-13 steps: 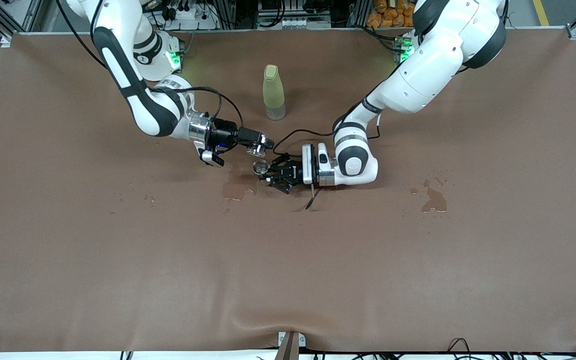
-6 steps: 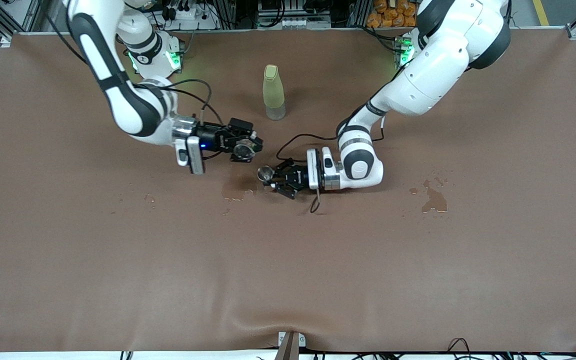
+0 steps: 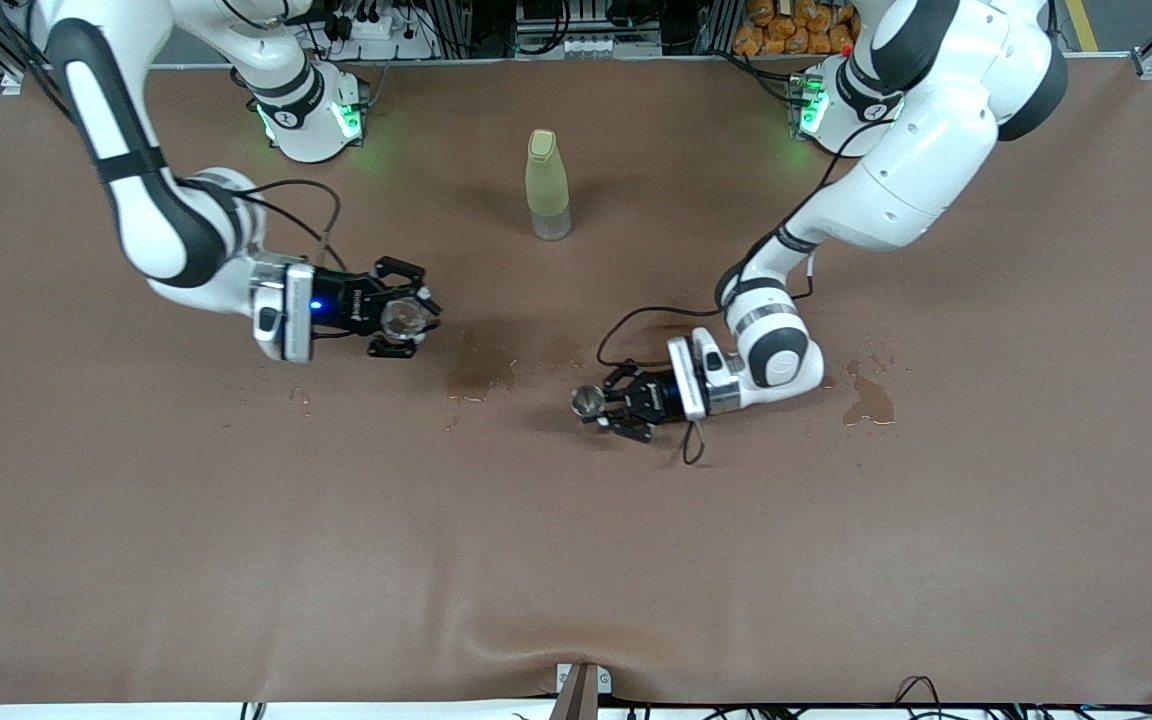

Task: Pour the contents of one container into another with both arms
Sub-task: 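Carry the beaker back with the right gripper while the left gripper lowers the jigger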

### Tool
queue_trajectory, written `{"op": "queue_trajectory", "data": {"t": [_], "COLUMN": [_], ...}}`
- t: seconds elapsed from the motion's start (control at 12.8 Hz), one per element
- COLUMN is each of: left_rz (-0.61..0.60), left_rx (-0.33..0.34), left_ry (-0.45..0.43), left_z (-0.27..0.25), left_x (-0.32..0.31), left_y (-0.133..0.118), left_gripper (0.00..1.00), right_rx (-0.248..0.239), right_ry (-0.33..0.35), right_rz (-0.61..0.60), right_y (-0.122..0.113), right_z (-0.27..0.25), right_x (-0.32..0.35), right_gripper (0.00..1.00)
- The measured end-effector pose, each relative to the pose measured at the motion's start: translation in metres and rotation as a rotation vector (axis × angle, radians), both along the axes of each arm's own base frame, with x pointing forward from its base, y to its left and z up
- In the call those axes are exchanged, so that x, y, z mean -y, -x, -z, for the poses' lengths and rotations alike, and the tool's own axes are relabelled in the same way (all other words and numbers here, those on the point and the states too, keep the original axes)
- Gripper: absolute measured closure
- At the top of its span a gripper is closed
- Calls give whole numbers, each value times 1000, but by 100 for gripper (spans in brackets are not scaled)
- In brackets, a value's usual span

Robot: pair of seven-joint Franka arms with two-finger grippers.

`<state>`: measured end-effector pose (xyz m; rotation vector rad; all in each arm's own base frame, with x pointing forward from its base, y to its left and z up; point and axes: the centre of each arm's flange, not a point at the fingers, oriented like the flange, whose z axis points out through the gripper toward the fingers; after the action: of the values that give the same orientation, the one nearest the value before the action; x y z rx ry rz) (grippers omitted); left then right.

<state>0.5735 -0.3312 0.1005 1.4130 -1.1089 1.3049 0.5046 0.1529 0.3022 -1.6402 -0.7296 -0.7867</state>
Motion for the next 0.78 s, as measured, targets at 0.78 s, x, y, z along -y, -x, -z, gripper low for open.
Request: {"op": "queue_trajectory", "data": {"t": [0.78], "left_rz": [168], "left_rx": [-44], "left_ry": [-45], "left_z": [-35], "left_x": [-244], "left_y": [-49], "left_gripper": [79], "right_rx": [416], "right_ry": [128], "right_rz": [-175], "right_y": [-8], "right_z": [6], "right_x": [213], "right_gripper": [82]}}
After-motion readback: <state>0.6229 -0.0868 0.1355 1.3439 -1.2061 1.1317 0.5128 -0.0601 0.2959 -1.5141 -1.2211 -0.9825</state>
